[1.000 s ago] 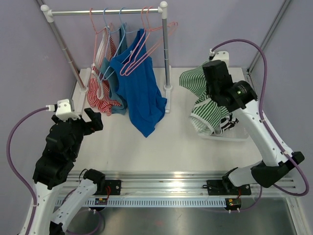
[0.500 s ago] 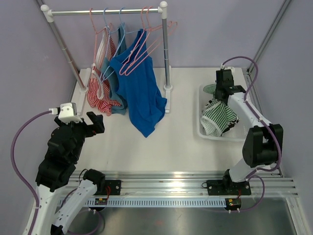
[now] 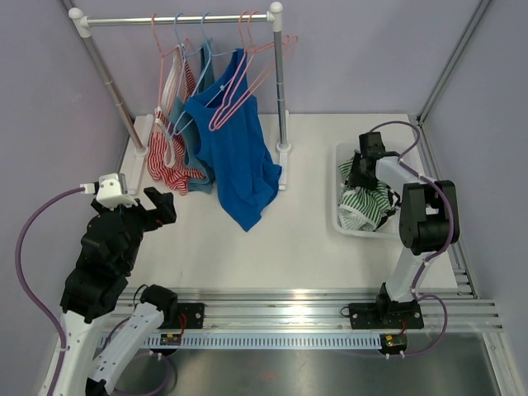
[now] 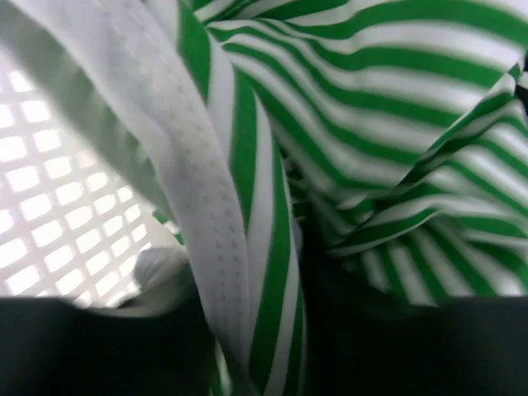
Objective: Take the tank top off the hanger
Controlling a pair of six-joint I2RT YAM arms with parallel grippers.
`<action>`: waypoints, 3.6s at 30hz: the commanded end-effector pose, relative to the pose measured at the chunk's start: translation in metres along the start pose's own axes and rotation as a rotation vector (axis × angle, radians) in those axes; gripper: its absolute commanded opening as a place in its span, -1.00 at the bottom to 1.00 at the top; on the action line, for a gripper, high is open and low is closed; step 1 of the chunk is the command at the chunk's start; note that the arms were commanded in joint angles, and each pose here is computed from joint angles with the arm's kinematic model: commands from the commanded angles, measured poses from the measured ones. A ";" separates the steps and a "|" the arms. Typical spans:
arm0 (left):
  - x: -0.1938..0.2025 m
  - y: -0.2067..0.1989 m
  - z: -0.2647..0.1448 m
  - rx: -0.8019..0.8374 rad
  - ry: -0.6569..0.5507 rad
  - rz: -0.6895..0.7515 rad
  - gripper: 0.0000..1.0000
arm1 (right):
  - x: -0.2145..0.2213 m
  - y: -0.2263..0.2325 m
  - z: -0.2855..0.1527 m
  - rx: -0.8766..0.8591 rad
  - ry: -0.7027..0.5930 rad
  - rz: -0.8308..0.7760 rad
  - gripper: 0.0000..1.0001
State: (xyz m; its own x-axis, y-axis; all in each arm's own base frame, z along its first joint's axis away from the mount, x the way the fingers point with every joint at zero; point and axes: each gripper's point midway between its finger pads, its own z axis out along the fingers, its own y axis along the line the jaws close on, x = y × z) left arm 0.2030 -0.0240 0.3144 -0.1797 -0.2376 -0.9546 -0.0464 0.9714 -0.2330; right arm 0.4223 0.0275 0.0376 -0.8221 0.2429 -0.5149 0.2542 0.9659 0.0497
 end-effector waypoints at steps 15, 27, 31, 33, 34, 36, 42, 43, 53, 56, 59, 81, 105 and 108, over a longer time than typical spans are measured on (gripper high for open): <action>-0.113 -0.080 0.016 0.212 -0.026 -0.007 0.98 | -0.090 -0.010 -0.208 -0.076 -0.364 0.027 0.99; -0.179 -0.147 0.125 0.266 -0.042 0.169 0.98 | -0.001 0.091 -0.326 -0.985 -0.412 0.019 0.79; -0.183 -0.156 0.166 0.246 -0.038 0.220 0.97 | 0.018 0.093 -0.329 -1.041 -0.375 0.022 0.67; -0.182 -0.163 0.187 0.252 -0.034 0.244 0.90 | 0.024 0.092 -0.329 -1.045 -0.373 0.014 0.65; -0.182 -0.161 0.194 0.251 -0.030 0.250 0.88 | 0.027 0.091 -0.328 -1.042 -0.366 0.014 0.64; -0.184 -0.162 0.204 0.255 -0.029 0.264 0.81 | 0.033 0.091 -0.331 -1.057 -0.365 0.011 0.63; -0.165 -0.147 0.248 0.240 0.025 0.267 0.68 | 0.036 0.092 -0.345 -1.095 -0.386 -0.006 0.60; -0.163 -0.145 0.252 0.238 0.029 0.271 0.68 | 0.036 0.094 -0.347 -1.103 -0.387 -0.010 0.61; -0.133 -0.144 0.286 0.289 0.104 0.258 0.29 | 0.037 0.098 -0.345 -1.115 -0.366 -0.022 0.58; -0.127 -0.142 0.294 0.296 0.121 0.235 -0.06 | 0.038 0.098 -0.343 -1.111 -0.364 -0.025 0.58; -0.131 -0.144 0.294 0.309 0.111 0.214 -0.27 | 0.039 0.097 -0.342 -1.104 -0.367 -0.025 0.57; -0.219 -0.171 0.194 0.363 -0.106 0.074 -1.00 | 0.037 0.099 -0.344 -1.107 -0.370 -0.045 0.56; -0.068 -0.087 -0.019 0.393 0.076 0.023 -1.00 | 0.060 0.146 -0.364 -1.175 -0.315 -0.276 0.60; -0.018 -0.096 -0.043 0.535 0.202 0.036 -1.00 | 0.068 0.167 -0.373 -1.229 -0.334 -0.289 0.61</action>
State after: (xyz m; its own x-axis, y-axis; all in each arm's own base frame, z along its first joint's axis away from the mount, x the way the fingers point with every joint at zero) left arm 0.1942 -0.0905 0.3896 -0.2786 -0.2046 -0.9384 0.3215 0.9008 -0.2919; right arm 0.2162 0.2222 0.3037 -0.6414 0.1150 -0.7586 -0.6168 0.5107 0.5989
